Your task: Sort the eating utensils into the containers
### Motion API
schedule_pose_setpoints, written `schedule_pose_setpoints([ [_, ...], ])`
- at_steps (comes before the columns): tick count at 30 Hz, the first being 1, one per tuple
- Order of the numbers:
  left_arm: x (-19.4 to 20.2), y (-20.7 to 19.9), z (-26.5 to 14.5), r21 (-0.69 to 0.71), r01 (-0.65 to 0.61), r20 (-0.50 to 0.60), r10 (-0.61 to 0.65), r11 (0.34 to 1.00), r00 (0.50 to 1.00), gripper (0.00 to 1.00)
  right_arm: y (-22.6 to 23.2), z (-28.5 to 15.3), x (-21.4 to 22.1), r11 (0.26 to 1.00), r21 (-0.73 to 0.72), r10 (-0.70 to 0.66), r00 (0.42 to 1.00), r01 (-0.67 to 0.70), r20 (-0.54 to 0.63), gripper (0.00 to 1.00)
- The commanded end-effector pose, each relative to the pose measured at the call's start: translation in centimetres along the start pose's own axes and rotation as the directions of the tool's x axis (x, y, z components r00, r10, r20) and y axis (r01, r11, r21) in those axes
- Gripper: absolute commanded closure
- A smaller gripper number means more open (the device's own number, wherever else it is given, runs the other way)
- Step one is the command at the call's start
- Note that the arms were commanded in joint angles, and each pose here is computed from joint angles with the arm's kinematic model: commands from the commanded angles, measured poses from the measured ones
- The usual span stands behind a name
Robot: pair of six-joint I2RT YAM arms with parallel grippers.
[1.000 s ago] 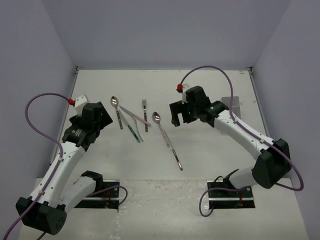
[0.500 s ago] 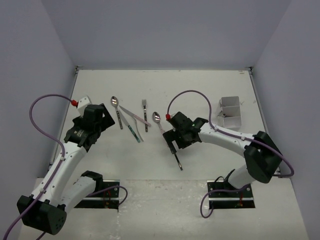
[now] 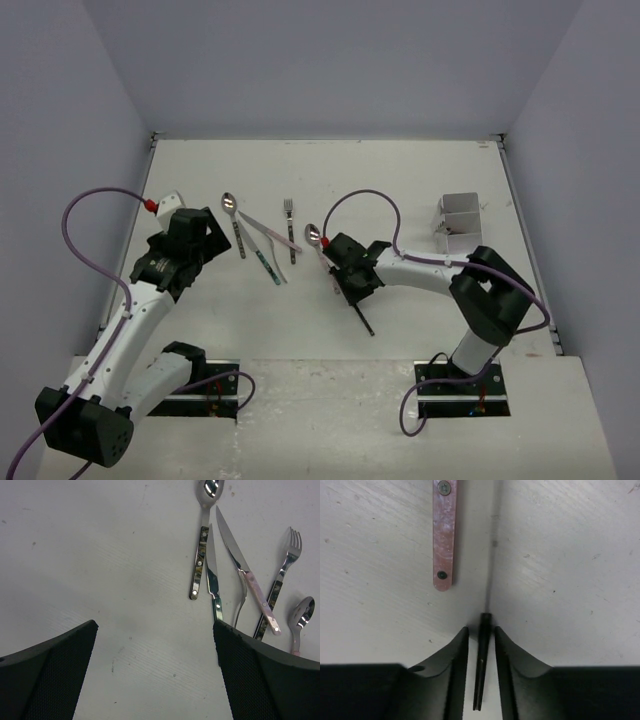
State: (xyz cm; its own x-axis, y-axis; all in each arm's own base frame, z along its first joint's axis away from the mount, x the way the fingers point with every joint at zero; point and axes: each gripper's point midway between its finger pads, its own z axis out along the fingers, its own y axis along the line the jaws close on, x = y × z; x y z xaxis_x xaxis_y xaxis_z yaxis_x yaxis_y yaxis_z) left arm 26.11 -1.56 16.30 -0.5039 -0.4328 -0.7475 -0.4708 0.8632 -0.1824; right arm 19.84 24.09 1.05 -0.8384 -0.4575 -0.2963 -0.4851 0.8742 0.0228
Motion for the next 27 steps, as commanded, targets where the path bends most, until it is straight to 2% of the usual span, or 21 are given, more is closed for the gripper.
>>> schedule_pose_setpoints([
  [1,-0.7,0.0,0.0,-0.002,-0.018,0.031,0.018,1.0,0.999,0.0,0.9,0.7,-0.6,0.999,-0.022,0.034,0.999,-0.034,0.018,0.76],
  [2,-0.7,0.0,0.0,-0.003,-0.015,0.032,0.015,1.0,0.999,0.0,0.9,0.6,-0.6,0.999,-0.027,0.037,0.999,-0.037,0.019,0.81],
  [3,-0.8,0.1,-0.1,-0.005,-0.015,0.035,0.015,1.0,0.999,0.0,1.0,0.5,-0.5,0.999,-0.029,0.033,0.999,-0.032,0.019,0.91],
  [5,-0.9,0.1,-0.2,-0.004,-0.012,0.039,0.013,1.0,0.999,0.0,0.6,-0.4,-1.1,0.999,-0.016,0.034,0.998,-0.033,0.048,1.0],
  [8,-1.0,0.1,-0.3,0.0,-0.011,0.043,0.011,1.0,0.999,0.0,0.1,-1.9,-2.6,1.0,0.007,0.01,0.993,-0.011,0.117,1.0],
  [11,-1.1,0.0,-0.4,0.005,-0.008,0.042,0.007,1.0,0.999,0.0,-0.2,-4.8,-5.4,1.0,-0.002,-0.013,0.97,0.014,0.242,1.0],
  [15,-1.0,-0.2,-0.7,0.024,0.003,0.042,-0.004,1.0,0.999,0.0,-1.4,-10.7,-9.9,0.997,-0.06,-0.024,0.886,0.058,0.463,1.0],
  [19,-1.0,-0.1,-1.0,0.036,0.013,0.049,-0.015,0.999,0.999,0.0,-2.2,-14.7,-11.3,0.958,-0.192,-0.048,0.779,0.213,0.625,1.0],
  [20,-1.0,-0.2,-1.1,0.041,0.019,0.05,-0.021,0.999,0.999,0.0,-2.5,-15.9,-12.6,0.947,-0.199,-0.046,0.718,0.253,0.695,1.0],
  [21,-0.9,-0.2,-1.1,0.049,0.02,0.048,-0.023,0.999,0.999,0.0,-4.5,-15.9,-12.7,0.952,-0.186,-0.037,0.695,0.242,0.718,1.0],
  [22,-0.9,-0.3,-1.2,0.054,0.021,0.047,-0.024,0.998,0.999,0.0,-4.4,-17.7,-13.2,0.932,-0.186,-0.057,0.633,0.31,0.772,1.0],
  [24,-1.0,-0.6,-1.2,0.066,0.023,0.046,-0.026,0.998,0.999,0.0,-6.7,-21.1,-15.4,0.936,-0.105,-0.072,0.475,0.335,0.877,1.0],
  [25,-0.9,-0.7,-1.1,0.068,0.023,0.042,-0.026,0.997,0.999,0.0,-5.7,-23.9,-15.8,0.899,-0.053,-0.108,0.338,0.435,0.935,1.0],
  [27,-1.1,-0.9,-1.3,0.078,0.024,0.042,-0.027,0.997,0.999,0.0,-7.0,-25.8,-16.1,0.871,0.122,-0.239,0.192,0.476,0.952,1.0],
])
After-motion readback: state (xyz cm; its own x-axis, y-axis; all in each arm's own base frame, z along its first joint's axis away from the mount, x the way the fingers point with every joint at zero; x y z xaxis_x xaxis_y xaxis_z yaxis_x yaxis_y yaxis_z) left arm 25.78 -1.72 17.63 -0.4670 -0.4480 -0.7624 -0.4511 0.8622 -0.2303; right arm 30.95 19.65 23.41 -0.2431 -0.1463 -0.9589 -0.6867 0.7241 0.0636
